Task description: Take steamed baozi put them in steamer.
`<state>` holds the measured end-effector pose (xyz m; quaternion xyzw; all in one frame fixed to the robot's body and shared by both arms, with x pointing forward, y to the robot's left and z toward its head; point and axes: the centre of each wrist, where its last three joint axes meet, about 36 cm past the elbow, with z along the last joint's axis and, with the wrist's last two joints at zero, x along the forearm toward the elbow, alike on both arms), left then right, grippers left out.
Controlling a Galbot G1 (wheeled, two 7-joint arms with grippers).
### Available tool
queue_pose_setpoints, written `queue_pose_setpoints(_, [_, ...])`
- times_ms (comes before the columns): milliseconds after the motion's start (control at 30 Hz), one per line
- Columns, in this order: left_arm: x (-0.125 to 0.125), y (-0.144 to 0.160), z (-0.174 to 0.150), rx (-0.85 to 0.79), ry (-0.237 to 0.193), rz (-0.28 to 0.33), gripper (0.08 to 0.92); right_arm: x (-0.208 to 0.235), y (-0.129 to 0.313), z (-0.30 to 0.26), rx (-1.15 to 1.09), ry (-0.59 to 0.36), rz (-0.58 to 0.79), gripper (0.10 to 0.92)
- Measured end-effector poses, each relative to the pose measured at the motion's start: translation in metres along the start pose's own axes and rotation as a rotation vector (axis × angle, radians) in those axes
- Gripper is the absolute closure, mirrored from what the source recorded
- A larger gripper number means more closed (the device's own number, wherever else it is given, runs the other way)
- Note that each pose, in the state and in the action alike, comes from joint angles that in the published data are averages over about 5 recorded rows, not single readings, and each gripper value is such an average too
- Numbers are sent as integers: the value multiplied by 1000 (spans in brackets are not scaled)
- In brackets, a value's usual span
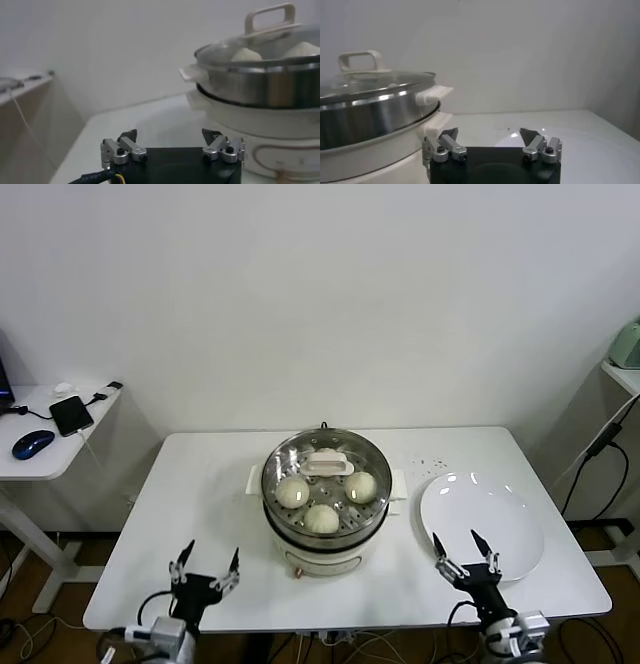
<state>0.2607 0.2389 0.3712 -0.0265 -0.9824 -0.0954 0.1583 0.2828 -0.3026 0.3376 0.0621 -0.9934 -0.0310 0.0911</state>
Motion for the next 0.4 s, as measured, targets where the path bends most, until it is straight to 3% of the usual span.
queue_pose_setpoints(400, [27,-7,-1,87,40,25,177,13,4,-14,34,-9,-29,200])
